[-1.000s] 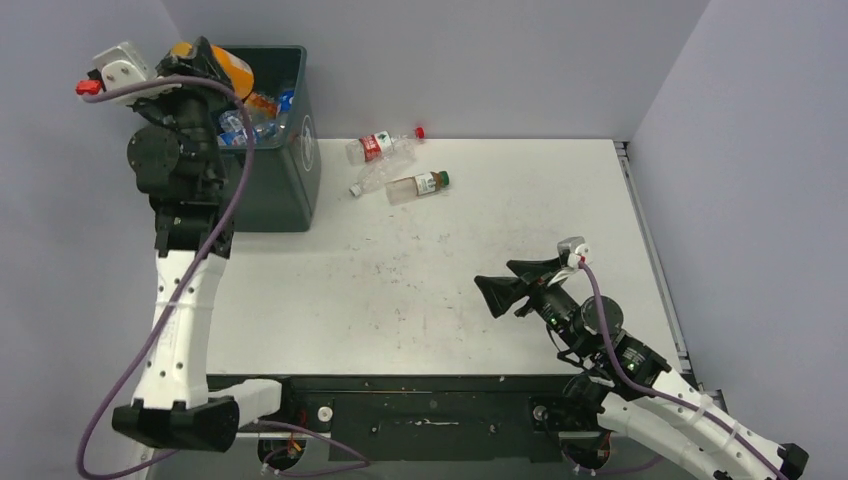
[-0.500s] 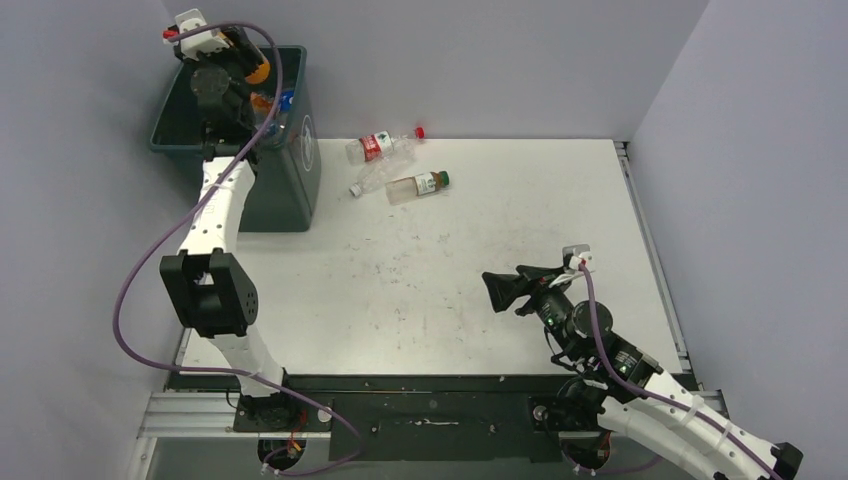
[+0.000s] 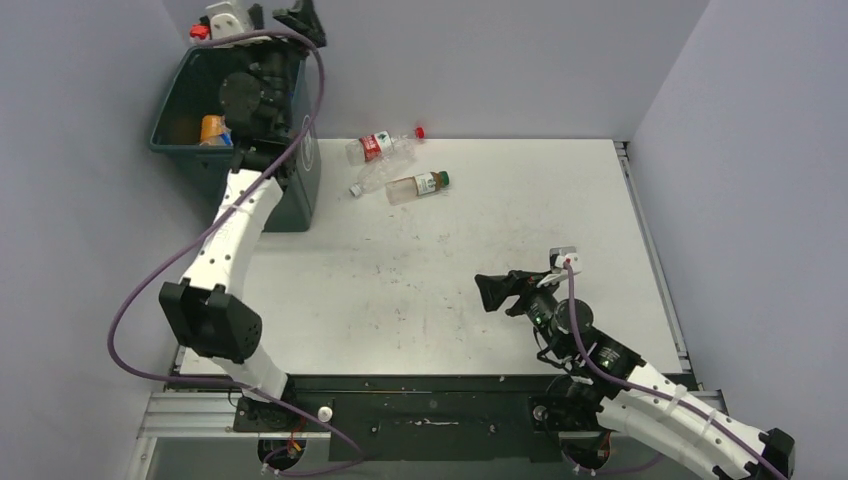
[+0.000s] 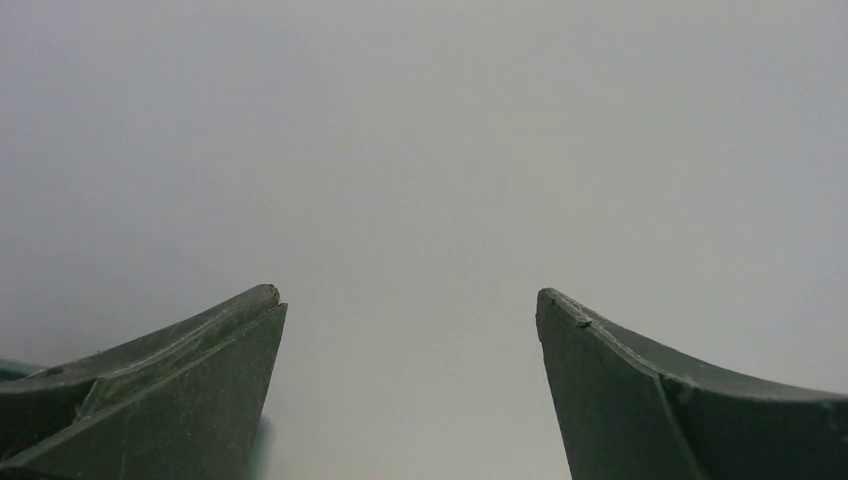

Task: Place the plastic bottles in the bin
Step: Place the plastic bottle in the trash bin, then move the plastic bottle to the center of the board.

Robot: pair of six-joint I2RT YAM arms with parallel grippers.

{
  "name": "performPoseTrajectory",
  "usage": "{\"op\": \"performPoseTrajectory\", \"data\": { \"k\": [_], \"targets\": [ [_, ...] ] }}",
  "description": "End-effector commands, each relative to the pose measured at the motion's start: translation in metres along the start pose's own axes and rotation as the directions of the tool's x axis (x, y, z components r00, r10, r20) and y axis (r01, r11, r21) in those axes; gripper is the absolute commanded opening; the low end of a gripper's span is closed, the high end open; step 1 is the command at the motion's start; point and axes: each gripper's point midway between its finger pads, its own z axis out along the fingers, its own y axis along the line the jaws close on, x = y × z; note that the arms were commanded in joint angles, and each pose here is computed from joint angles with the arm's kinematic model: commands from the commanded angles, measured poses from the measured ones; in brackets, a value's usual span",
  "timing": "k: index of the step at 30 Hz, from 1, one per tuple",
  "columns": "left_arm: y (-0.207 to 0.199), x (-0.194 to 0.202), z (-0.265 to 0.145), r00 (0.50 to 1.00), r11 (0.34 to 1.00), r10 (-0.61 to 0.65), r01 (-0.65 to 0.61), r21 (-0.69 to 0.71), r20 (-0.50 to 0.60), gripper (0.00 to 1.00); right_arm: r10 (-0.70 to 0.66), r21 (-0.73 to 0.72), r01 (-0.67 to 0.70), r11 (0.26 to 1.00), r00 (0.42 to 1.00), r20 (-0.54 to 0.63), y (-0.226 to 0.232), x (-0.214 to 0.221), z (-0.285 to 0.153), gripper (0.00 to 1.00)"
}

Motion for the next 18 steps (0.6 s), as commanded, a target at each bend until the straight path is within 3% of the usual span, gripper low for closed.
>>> {"op": "performPoseTrajectory", "data": {
  "k": [1, 5, 10, 15, 18],
  "targets": [
    [-0.093, -0.057, -0.050, 0.997, 0.979, -0.074, 0.079, 0.187, -0.032, 0.96, 0.082, 0.052, -0.086, 0.995, 0.994, 0.076, -0.007, -0.007, 0.010, 0.90],
    [-0.122, -0.008, -0.108, 0.952, 0.966, -0.062, 0.133, 0.222, -0.300, 0.96, 0.120, 0.103, -0.133, 0.986, 0.985, 0.127, -0.012, -0.013, 0.020, 0.90],
    [-0.110, 0.058, -0.193, 0.784, 0.964, -0.053, 0.203, 0.174, -0.618, 0.96, 0.130, 0.182, -0.155, 0.971, 0.981, 0.142, -0.017, -0.018, 0.048, 0.90],
    [-0.089, 0.103, -0.280, 0.591, 0.948, 0.156, 0.137, 0.288, -0.791, 0.96, 0.215, 0.166, -0.238, 0.957, 0.966, 0.146, -0.019, -0.021, 0.096, 0.90],
    [-0.077, 0.109, -0.308, 0.525, 0.935, 0.235, 0.108, 0.338, -0.818, 0.96, 0.263, 0.185, -0.287, 0.940, 0.954, 0.142, -0.025, -0.024, 0.130, 0.90]
  ]
}}
